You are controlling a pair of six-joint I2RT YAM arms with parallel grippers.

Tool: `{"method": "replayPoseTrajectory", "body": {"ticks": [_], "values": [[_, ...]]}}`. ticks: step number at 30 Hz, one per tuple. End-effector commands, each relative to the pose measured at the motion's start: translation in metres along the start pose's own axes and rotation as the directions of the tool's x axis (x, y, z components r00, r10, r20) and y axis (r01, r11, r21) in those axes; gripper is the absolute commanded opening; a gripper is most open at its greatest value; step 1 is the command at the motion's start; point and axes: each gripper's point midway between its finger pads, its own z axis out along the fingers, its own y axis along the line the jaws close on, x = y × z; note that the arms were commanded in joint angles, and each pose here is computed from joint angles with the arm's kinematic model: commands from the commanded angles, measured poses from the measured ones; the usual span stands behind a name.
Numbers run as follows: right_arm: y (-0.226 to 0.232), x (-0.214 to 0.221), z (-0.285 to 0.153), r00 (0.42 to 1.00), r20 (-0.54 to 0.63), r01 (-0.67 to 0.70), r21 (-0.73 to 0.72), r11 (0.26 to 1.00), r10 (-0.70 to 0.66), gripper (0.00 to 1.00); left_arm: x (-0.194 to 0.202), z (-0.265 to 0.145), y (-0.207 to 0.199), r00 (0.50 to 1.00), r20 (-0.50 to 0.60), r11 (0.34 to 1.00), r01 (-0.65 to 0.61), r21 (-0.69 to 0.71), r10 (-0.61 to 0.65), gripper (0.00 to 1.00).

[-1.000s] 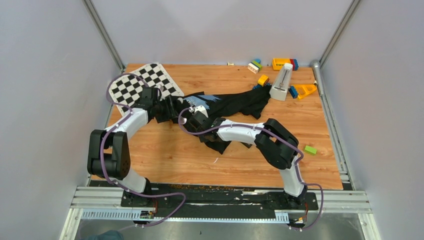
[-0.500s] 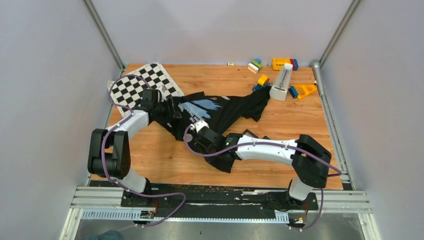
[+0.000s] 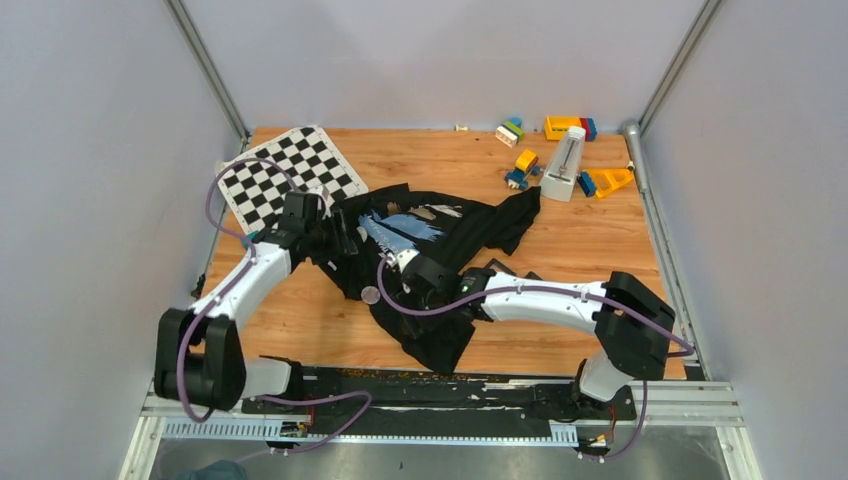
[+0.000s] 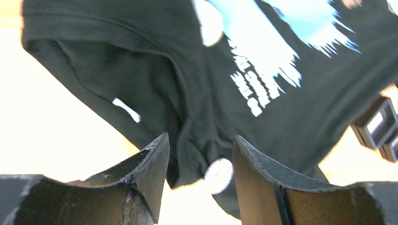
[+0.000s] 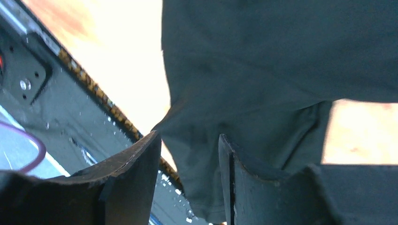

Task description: Remove the brooch from the garment

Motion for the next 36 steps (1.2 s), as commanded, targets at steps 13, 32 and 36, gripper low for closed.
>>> {"method": "replayPoseTrajectory", "body": {"ticks": [13,32,36], "values": [[-0.075,-0.089,0.016,0.95,0.231,-0.247,0.145,0.958,0.21,0.64,0.078,-0.042,-0.041,0.967,0.009,0.946,-0.245,-0.213,0.253,0.59],[-0.043,-0.055,0.025,0.946,0.24,-0.197,-0.109,0.974,0.218,0.09,0.102,-0.012,-0.055,0.967,-0.072,0.952,-0.255,-0.168,0.246,0.6],[-0.032,-0.069,0.001,0.92,0.35,-0.116,-0.182,0.976,0.175,0.0,0.105,-0.012,-0.059,0.965,-0.088,0.954,-0.258,-0.153,0.247,0.6]]}}
